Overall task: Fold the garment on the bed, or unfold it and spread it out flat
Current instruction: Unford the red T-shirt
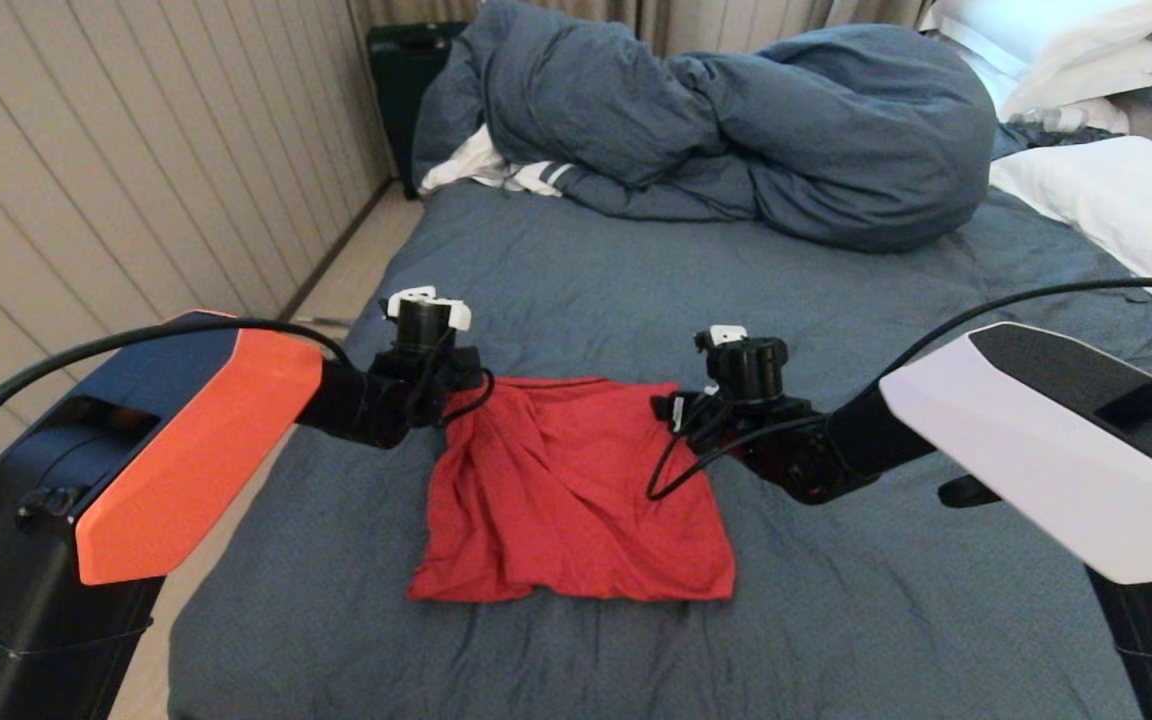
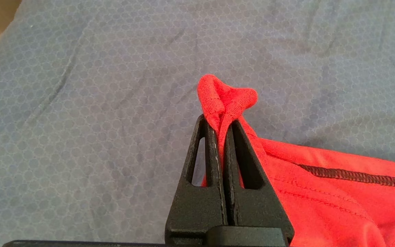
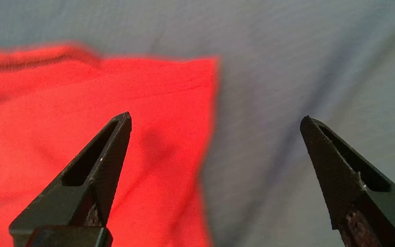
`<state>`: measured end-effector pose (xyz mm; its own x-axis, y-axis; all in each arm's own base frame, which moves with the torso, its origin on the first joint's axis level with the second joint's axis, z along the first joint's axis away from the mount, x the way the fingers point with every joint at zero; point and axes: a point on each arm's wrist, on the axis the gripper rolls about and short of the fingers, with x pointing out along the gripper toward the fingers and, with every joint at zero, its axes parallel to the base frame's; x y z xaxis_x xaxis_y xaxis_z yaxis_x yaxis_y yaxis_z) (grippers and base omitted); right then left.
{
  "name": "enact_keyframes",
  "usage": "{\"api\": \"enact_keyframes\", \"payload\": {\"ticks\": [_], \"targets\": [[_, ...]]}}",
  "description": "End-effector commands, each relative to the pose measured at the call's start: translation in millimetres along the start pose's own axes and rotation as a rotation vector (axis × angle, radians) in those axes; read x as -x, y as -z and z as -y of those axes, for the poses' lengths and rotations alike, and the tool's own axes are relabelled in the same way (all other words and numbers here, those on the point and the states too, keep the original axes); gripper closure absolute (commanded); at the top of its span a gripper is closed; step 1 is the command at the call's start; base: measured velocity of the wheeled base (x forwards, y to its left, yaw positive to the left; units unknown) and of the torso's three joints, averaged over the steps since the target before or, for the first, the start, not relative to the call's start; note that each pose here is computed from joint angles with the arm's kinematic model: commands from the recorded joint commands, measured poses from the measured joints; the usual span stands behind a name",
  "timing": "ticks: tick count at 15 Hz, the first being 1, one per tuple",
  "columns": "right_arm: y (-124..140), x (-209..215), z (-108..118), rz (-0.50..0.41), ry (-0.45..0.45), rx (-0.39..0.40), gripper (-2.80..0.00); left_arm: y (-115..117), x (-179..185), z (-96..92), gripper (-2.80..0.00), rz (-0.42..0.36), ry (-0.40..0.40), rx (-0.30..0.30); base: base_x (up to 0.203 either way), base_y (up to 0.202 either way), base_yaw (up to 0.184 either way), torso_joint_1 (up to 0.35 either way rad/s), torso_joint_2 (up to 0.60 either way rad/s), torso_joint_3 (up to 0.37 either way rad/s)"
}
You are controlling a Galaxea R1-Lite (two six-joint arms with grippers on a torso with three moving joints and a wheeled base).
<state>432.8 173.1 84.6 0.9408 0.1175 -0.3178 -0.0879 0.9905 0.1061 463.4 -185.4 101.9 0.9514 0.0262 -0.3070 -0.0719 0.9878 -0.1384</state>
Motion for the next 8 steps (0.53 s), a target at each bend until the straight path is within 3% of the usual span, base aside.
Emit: {"api": "enact_keyframes", "payload": {"ticks": [1,3,4,5,8], "targets": [[15.1,-8.8,-3.2,-0.023,0.0,0.01,-2.8,-2.4,1.5,0.3,0.0,0.007,0.0,0.005,0.0,0.0,0.0,0.0,0.0,0.0],[15.1,-10.9,-2.2,-0.023,0.002,0.009,-2.8,-1.8,1.1,0.3,0.0,0.006,0.001,0.003,0.0,0.0,0.0,0.0,0.0,0.0],[18.2,-12.4,-1.2,-0.031,0.006,0.011,-1.83,-1.6,0.4,0.8,0.0,0.007,0.002,0.004,0.0,0.0,0.0,0.0,0.0,0.0],[20.1,-13.9,-0.4,-0.038,0.01,0.012,0.0,-0.9,-0.1,1.6,0.0,0.006,0.003,0.003,0.0,0.0,0.0,0.0,0.0,0.0],[16.0,-16.4,-1.7,-0.023,0.006,0.009,0.0,0.6,-0.6,3.0,0.0,0.005,0.007,0.002,0.0,0.0,0.0,0.0,0.0,0.0]]}}
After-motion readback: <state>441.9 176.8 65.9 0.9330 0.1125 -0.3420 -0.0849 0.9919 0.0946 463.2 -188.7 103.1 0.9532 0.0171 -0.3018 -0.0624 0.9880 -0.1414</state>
